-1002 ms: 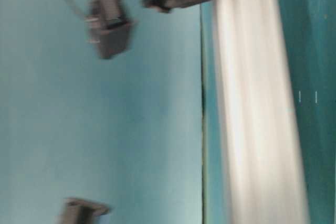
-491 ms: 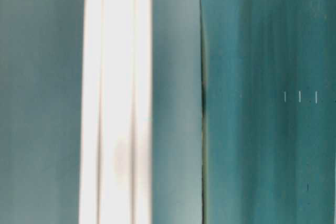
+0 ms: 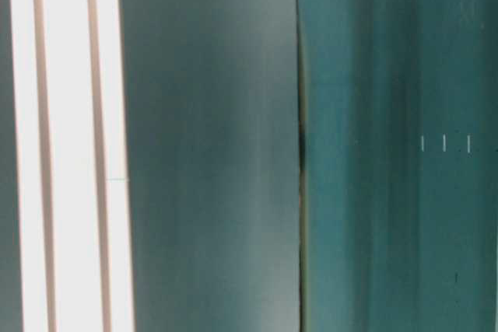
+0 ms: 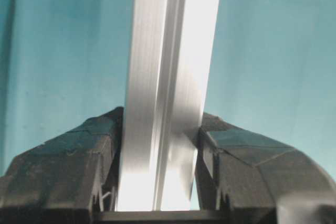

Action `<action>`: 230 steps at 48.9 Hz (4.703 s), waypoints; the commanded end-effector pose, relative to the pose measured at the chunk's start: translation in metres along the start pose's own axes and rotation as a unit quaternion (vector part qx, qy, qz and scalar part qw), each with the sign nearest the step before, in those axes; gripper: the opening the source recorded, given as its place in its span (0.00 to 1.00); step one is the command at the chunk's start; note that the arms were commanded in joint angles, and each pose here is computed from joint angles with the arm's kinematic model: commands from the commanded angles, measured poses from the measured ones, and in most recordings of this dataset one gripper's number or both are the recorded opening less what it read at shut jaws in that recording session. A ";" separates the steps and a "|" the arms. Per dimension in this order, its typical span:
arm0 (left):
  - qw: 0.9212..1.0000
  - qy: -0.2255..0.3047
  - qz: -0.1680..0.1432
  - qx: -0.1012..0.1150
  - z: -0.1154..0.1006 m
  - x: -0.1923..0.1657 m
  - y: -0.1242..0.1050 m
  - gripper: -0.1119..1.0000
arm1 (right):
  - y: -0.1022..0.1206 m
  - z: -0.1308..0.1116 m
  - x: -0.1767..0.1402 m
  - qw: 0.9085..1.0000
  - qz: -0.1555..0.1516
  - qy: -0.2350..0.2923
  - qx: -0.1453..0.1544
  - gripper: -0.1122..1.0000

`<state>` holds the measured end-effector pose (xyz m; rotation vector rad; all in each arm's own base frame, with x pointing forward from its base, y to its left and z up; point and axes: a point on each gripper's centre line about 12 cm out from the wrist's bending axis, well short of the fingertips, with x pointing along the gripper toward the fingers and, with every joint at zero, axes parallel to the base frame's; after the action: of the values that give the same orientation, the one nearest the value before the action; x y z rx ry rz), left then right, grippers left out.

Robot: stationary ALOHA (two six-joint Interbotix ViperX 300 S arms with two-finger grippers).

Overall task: Lift the metal rail with both hands.
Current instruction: 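Lift the rail with both grippers and rotate it parallel to the strip, then lower the held rail with both grippers toward the table, then hold the rail with both grippers just above the light strip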

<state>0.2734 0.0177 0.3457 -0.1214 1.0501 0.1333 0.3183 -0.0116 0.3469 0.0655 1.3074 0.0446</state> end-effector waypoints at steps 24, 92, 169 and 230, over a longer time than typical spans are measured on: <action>0.998 -0.063 0.008 0.008 0.067 -0.082 0.007 0.39 | 0.020 0.009 -0.085 0.997 0.013 -0.064 0.027 0.44; 1.000 -0.001 0.017 0.000 0.089 -0.068 0.009 0.39 | 0.010 0.010 -0.077 0.998 -0.023 -0.042 0.031 0.44; 0.996 0.086 0.009 0.000 -0.041 0.182 0.001 0.39 | 0.011 -0.046 0.184 1.000 -0.020 -0.003 -0.002 0.44; 0.994 0.106 0.004 -0.008 -0.061 0.212 -0.014 0.39 | 0.014 -0.070 0.219 1.000 -0.018 -0.004 -0.008 0.44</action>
<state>0.3255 0.0029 0.1281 -0.1133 1.2812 0.1126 0.3046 0.0157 0.1171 0.0314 1.3186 0.0156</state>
